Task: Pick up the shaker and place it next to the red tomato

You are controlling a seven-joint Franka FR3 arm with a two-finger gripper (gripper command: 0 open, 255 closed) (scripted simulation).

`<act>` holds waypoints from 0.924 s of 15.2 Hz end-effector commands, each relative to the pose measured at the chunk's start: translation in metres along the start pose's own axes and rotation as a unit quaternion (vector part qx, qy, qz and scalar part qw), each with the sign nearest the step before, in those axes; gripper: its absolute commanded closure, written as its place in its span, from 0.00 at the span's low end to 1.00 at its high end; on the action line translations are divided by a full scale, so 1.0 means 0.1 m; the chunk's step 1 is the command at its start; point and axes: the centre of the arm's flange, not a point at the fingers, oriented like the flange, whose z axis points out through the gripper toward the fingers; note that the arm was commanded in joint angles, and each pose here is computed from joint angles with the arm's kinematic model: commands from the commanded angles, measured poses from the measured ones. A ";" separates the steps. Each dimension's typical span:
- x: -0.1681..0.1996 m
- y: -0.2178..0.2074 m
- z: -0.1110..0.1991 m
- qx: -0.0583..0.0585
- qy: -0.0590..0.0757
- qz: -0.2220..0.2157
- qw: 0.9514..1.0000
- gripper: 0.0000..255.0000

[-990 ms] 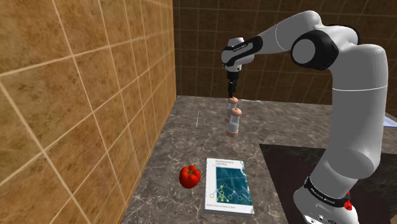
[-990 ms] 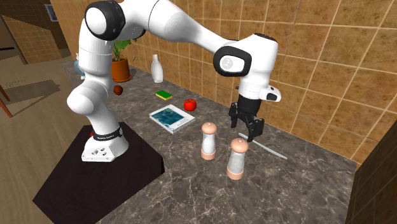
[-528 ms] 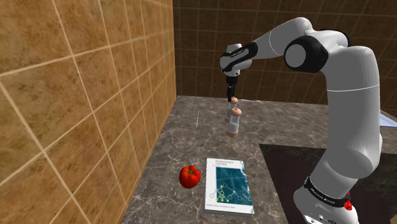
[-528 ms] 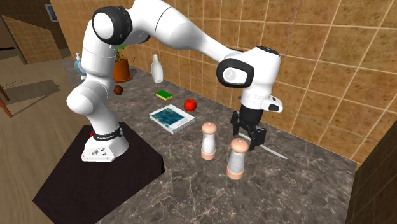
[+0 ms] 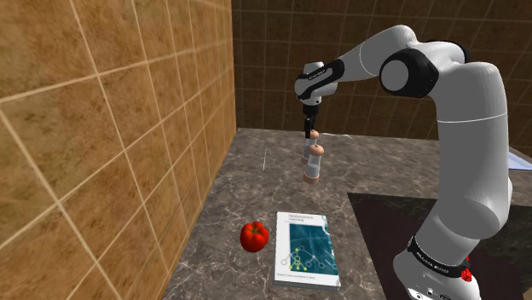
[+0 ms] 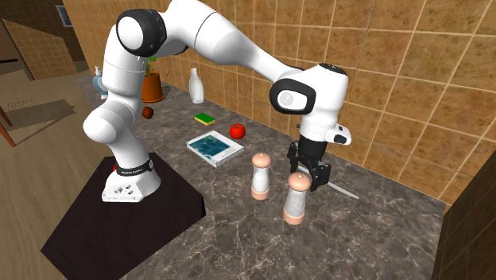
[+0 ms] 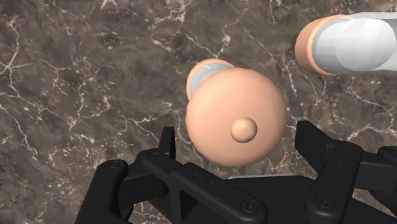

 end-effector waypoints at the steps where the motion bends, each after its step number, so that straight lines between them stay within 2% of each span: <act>1: 0.00 0.00 0.00 0.000 0.000 0.000 1.000 0.00; 2: 0.00 0.00 0.00 0.000 0.000 0.000 1.000 1.00; 11: 0.00 0.00 0.00 0.000 0.000 0.000 1.000 1.00; 14: -0.01 0.00 -0.16 0.000 0.000 0.000 1.000 1.00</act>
